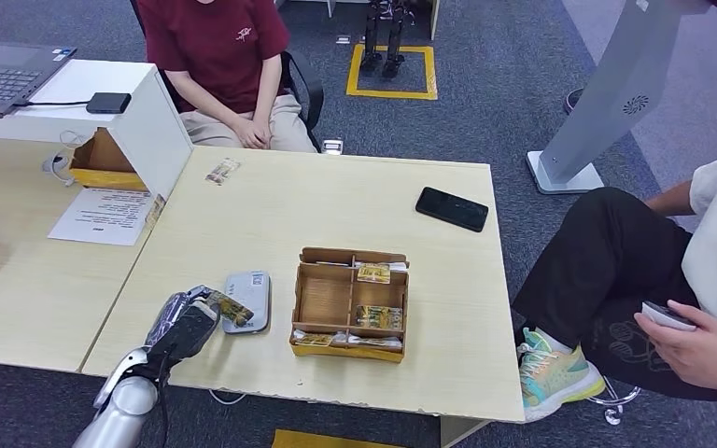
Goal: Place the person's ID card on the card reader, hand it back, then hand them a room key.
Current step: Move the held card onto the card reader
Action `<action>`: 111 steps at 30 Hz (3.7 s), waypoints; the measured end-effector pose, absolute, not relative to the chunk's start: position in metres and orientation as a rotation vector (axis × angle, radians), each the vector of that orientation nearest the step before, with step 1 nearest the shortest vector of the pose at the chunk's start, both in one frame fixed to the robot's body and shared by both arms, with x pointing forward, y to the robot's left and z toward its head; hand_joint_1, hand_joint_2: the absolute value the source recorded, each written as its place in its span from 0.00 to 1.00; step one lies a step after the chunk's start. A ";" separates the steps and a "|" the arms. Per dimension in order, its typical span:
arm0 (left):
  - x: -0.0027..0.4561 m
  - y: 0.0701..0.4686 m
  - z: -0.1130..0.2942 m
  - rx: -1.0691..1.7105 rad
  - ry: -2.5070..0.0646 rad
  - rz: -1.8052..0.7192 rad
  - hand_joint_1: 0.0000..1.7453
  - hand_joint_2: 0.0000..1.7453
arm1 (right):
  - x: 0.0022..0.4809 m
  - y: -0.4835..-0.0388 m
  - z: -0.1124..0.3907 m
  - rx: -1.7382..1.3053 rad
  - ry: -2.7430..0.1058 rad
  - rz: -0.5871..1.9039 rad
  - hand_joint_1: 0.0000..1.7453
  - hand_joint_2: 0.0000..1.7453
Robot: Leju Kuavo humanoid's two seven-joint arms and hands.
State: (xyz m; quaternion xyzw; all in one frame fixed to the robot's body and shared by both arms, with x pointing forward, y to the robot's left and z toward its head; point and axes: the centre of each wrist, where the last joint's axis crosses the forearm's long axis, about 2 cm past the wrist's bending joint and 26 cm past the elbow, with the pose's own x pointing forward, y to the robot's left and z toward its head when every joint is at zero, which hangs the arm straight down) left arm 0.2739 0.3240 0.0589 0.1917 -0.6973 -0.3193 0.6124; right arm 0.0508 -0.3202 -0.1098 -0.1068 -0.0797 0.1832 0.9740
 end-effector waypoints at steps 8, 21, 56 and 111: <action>0.281 0.323 0.059 0.442 -1.603 -0.715 1.00 1.00 | 0.051 -0.320 -0.110 -0.216 -0.153 0.371 0.00 1.00; 0.280 0.320 0.052 0.531 -1.555 -0.764 1.00 1.00 | 0.050 -0.320 -0.110 -0.215 -0.155 0.371 0.00 1.00; 0.281 0.304 0.033 0.633 -1.476 -0.845 1.00 1.00 | 0.051 -0.316 -0.110 -0.209 -0.163 0.387 0.00 1.00; 0.310 0.340 0.077 0.520 -1.619 -0.633 1.00 1.00 | 0.051 -0.316 -0.110 -0.209 -0.154 0.388 0.00 1.00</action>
